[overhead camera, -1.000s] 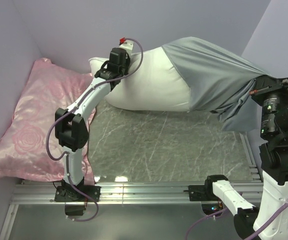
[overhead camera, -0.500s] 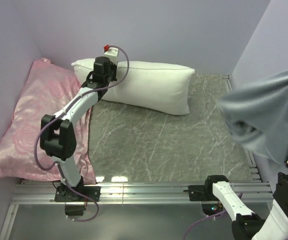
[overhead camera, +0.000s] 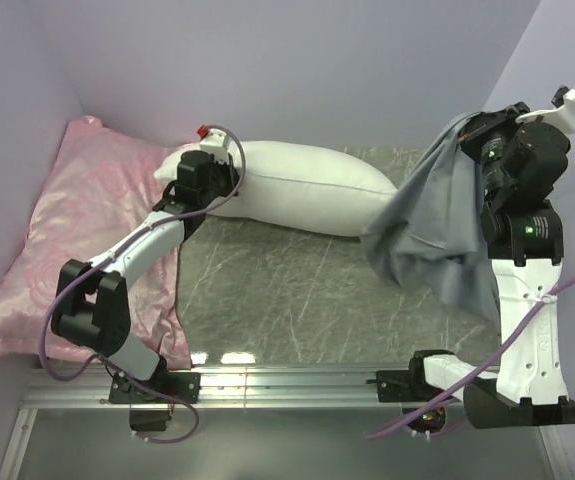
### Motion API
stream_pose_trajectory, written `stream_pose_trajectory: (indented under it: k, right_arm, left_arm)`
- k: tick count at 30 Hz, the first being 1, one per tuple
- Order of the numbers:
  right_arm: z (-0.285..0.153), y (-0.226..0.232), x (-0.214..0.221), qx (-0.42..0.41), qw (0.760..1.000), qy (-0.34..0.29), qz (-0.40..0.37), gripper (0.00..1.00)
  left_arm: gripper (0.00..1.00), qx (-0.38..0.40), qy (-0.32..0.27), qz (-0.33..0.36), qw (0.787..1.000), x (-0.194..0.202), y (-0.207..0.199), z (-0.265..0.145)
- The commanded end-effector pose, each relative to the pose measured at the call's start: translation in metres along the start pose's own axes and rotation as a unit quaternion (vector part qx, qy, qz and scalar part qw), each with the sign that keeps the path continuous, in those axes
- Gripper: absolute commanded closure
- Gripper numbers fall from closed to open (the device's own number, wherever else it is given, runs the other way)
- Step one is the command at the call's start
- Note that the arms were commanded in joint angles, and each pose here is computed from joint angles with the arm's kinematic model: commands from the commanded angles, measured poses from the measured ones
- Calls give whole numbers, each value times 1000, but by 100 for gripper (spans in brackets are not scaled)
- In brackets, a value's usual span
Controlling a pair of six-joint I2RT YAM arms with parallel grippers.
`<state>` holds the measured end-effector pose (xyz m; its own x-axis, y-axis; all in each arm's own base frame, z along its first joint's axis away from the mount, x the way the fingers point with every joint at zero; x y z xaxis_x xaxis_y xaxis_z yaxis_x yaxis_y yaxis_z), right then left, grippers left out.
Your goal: Remove the pillowcase from the pillow
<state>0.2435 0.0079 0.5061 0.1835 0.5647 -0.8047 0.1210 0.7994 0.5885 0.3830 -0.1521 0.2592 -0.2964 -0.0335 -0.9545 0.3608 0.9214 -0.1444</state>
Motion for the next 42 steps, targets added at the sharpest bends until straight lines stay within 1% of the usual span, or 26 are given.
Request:
stream_pose_trajectory:
  k: [1, 2, 3, 4, 5, 6, 9, 10, 11, 12, 13, 15, 19, 20, 21, 23, 24, 26, 27, 28, 29, 31, 33, 34, 39, 42]
  right_arm:
    - [-23, 17, -34, -48, 997, -54, 16, 100]
    - [-23, 19, -36, -48, 997, -53, 16, 100]
    - [-32, 25, -47, -54, 997, -58, 15, 100]
    - [-35, 28, -52, -58, 996, -59, 14, 100]
    - [-39, 31, -56, -65, 996, -60, 15, 100]
    - [-48, 36, -66, -76, 994, -71, 17, 100]
    - [-71, 43, -83, -95, 991, -95, 18, 100]
    - [-75, 44, -88, -96, 990, -102, 18, 100]
    - [-74, 46, -90, -96, 990, -103, 13, 100]
    - [-78, 49, -97, -100, 989, -110, 13, 100]
    - [-74, 50, -97, -98, 989, -107, 9, 100]
    - [-59, 52, -93, -93, 992, -89, 1, 100]
    - [-22, 42, -64, -69, 997, -46, -12, 100]
    - [-14, 39, -57, -62, 997, -37, -12, 100]
    - [-2, 27, -50, -39, 999, -30, -15, 100]
    - [14, 18, -36, -25, 1000, -10, -9, 100]
    - [24, 7, -27, -12, 1000, 0, -7, 100]
    - [34, -3, -15, -3, 1000, 15, 4, 100]
    - [45, -17, -2, 15, 1000, 27, 5, 100]
    - [50, -23, 6, 21, 999, 37, 9, 100]
    - [56, -31, 13, 32, 998, 45, 13, 100]
    - [71, -55, 34, 64, 996, 65, 16, 100]
    - [81, -73, 50, 82, 992, 87, 29, 100]
    - [88, -81, 59, 95, 990, 99, 31, 100]
    - [105, -104, 87, 140, 980, 136, 29, 100]
    - [114, -114, 117, 152, 970, 187, 26, 100]
  left_arm:
    - [100, -8, 25, -102, 994, 21, -25, -13]
    - [100, -31, 36, -120, 992, 29, -24, -15]
    - [100, -37, 49, -139, 988, 45, -24, -19]
    - [99, -40, 50, -172, 983, 54, -26, -21]
    - [100, -48, 69, -184, 979, 80, -25, -28]
    - [99, -50, 55, -192, 979, 83, -25, -28]
    - [100, -71, 85, -215, 970, 108, -26, -31]
    - [100, -69, 80, -218, 970, 110, -28, -32]
    - [100, -72, 87, -219, 969, 119, -28, -36]
    - [99, -67, 88, -219, 969, 121, -35, -38]
    - [100, -79, 90, -216, 969, 123, -36, -39]
    - [99, -77, 99, -211, 969, 128, -44, -43]
    - [98, -64, 113, -215, 968, 140, -56, -55]
    - [97, -66, 125, -212, 967, 147, -57, -59]
    - [95, -63, 125, -214, 967, 147, -58, -62]
    - [90, -64, 134, -213, 966, 153, -58, -68]
    - [84, -63, 127, -215, 966, 149, -58, -71]
    - [78, -58, 122, -214, 967, 145, -59, -75]
    - [70, -58, 121, -212, 968, 141, -58, -77]
    - [66, -54, 120, -210, 969, 137, -59, -78]
    - [60, -47, 115, -209, 970, 126, -62, -77]
    - [56, -45, 121, -199, 972, 116, -64, -80]
    - [52, -33, 99, -195, 975, 91, -69, -79]
    - [52, -42, 111, -194, 974, 89, -68, -83]
    - [49, -12, 61, -199, 978, 42, -75, -98]
    - [48, 6, 42, -202, 978, 22, -79, -107]
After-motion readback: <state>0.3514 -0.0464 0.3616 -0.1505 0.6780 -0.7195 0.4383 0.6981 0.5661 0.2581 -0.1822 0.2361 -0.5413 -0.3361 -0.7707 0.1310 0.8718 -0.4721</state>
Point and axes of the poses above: each gripper's point midway between its finger pads, its own z axis out along the fingers, its own y axis along the line the jaws close on, x = y × z, the point moved 9 cm from there along -z, back along the fingers, and after that the axes turned 1 degree about z, right-handed, at the moved point
